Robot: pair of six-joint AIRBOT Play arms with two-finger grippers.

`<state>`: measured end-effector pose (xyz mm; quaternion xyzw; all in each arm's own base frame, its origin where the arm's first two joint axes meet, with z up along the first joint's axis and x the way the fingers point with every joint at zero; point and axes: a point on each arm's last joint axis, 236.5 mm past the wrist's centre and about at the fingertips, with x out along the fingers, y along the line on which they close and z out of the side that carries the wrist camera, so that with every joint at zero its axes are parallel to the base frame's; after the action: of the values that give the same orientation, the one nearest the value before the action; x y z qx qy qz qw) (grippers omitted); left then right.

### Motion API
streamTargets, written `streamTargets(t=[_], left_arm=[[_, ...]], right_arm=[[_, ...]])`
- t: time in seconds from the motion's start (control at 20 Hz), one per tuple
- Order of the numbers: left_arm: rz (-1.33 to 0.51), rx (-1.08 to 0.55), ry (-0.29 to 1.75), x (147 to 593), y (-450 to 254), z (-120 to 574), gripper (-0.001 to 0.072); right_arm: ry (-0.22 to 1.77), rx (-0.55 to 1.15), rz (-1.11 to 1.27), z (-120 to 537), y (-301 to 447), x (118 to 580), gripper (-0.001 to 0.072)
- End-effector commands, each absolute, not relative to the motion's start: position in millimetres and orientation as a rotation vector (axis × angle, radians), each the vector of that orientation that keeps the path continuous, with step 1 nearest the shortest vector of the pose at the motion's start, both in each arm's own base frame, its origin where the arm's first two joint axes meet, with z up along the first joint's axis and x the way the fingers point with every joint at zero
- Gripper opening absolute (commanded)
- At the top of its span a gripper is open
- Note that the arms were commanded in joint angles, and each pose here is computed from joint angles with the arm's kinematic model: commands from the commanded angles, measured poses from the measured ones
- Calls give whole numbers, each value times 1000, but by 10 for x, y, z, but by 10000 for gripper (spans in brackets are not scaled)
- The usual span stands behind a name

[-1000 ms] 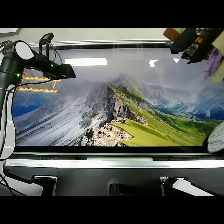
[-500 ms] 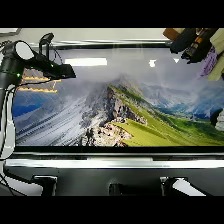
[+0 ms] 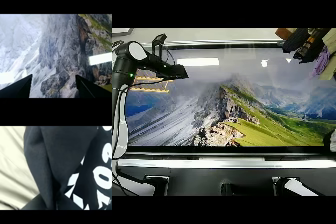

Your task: Fold the clothes and pants, and hang the long-sleeved shirts on hangers.

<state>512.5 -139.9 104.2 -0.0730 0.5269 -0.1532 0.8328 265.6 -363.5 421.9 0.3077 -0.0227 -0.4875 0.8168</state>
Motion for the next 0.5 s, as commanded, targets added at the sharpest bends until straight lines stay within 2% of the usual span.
streamTargets(t=[0.0,0.25,0.45], left_arm=[[-323,-155,1124,5132,-1395,1007,625],[-321,-156,1140,5149,-1397,919,625],[-319,-157,1157,5163,-1399,830,625]], right_arm=[[-185,634,-1066,4461,-3772,2588,36],[-344,560,-1069,4826,-3854,2495,36],[-401,538,-1123,4850,-4018,2423,36]])
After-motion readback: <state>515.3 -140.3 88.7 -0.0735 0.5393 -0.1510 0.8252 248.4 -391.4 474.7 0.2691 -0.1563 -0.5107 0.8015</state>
